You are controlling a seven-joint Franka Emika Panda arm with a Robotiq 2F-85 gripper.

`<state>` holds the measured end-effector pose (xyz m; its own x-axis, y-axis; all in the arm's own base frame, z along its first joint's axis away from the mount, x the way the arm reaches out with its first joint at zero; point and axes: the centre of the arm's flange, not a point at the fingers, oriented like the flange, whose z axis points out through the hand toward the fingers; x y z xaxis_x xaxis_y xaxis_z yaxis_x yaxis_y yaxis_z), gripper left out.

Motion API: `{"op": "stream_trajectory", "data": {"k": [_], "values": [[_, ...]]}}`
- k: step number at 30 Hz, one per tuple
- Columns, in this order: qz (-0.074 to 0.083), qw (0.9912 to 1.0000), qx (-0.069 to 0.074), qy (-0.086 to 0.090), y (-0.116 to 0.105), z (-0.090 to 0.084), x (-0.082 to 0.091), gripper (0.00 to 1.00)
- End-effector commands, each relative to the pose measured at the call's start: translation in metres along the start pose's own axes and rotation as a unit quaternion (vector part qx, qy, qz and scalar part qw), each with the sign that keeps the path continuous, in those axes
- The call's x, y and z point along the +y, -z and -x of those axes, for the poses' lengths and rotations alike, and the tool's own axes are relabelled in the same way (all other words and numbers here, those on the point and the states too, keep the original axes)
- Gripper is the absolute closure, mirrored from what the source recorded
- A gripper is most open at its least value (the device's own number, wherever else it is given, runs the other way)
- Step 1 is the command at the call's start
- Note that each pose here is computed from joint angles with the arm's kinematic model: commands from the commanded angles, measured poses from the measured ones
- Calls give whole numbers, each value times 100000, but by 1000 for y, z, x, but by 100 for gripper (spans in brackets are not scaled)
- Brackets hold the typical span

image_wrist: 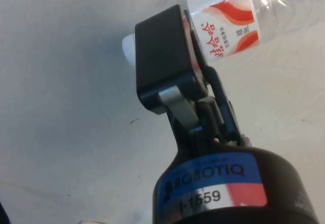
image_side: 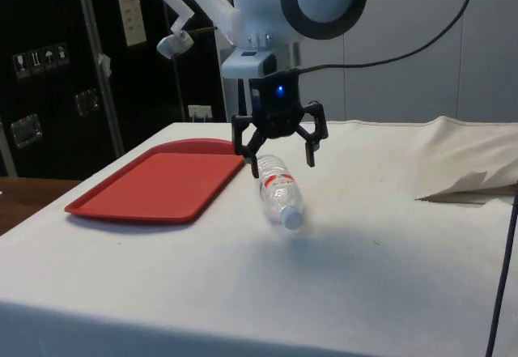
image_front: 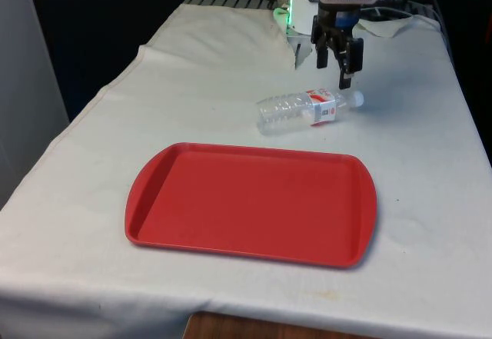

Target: Place the bottle upright on the tray.

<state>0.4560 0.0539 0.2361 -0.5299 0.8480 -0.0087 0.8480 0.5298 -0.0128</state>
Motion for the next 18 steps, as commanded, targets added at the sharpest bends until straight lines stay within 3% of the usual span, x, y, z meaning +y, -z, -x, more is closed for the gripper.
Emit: {"op": "stream_trajectory", "data": {"k": [1,10,18], "values": [[34,100000,-43,143,-1,2,3,0],[-287,99998,106,599,-9,9,11,0],[-665,99982,171,1767,-14,17,6,0]]}}
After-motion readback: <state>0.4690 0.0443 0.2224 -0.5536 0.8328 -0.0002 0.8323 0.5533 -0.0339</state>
